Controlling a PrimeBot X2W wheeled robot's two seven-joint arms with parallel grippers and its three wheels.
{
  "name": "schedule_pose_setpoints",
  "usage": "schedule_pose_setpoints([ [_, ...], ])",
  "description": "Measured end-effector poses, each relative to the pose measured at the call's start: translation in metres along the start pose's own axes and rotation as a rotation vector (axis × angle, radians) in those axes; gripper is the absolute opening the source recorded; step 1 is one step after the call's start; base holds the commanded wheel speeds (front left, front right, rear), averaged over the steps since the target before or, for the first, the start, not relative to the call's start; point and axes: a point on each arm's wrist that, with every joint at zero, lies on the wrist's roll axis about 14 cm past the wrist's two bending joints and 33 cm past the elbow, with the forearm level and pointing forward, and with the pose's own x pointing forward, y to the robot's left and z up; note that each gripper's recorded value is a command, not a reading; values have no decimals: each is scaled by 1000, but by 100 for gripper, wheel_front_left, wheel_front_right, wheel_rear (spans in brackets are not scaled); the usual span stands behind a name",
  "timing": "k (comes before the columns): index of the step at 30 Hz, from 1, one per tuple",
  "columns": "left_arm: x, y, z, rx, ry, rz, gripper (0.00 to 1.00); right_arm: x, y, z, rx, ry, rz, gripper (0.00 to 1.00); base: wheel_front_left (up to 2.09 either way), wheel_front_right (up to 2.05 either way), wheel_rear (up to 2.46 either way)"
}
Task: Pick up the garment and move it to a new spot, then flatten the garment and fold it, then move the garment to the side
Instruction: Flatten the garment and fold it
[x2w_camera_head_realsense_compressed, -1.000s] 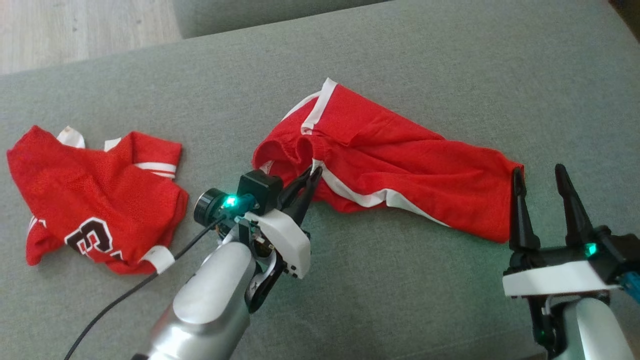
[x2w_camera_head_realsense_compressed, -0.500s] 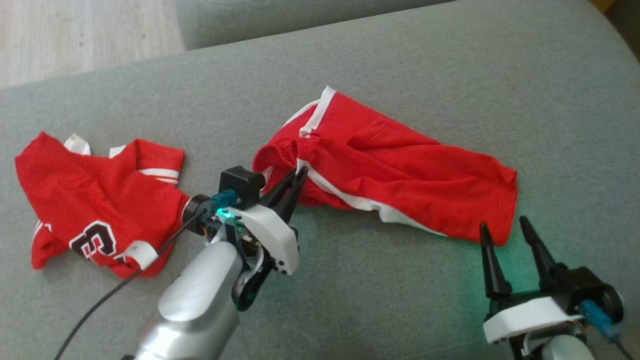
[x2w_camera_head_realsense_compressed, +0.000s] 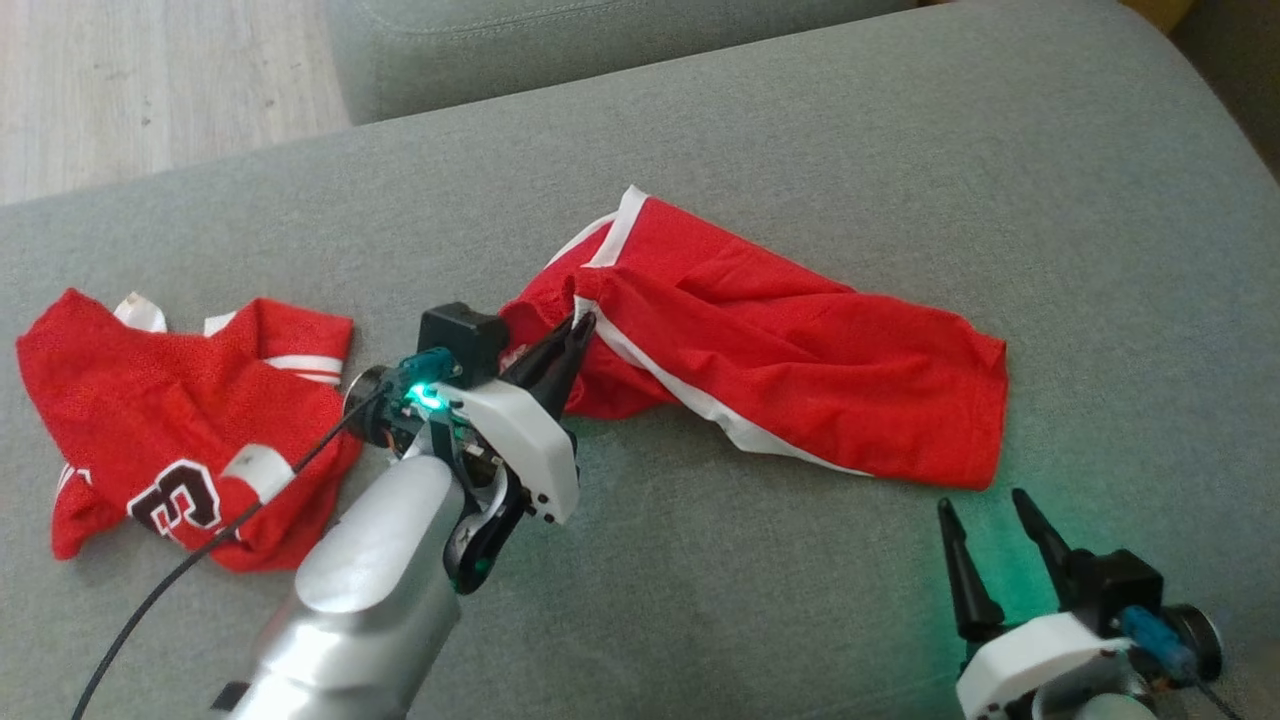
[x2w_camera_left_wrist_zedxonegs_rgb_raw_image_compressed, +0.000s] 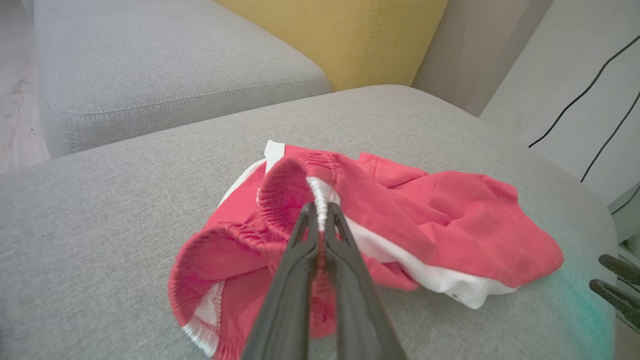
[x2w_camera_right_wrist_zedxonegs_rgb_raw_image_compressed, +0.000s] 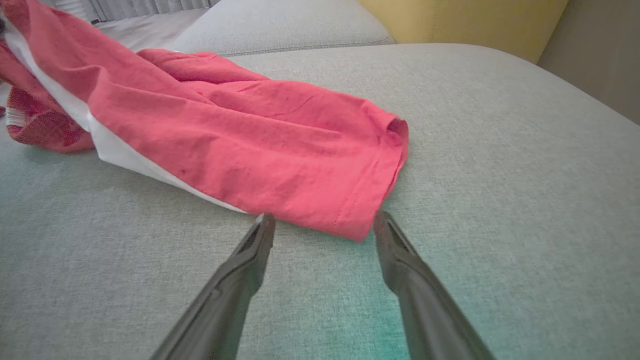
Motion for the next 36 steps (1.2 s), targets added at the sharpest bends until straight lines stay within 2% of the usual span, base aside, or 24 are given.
schedule_pose_setpoints([
  [7, -3, 3, -1, 2, -2, 11, 0, 5, -12, -5, 13, 26, -33, 100, 0, 0, 0],
  [36, -10, 18, 1, -30, -35, 38, 0, 30, -9, -16, 34, 103, -22, 100, 0, 0, 0],
])
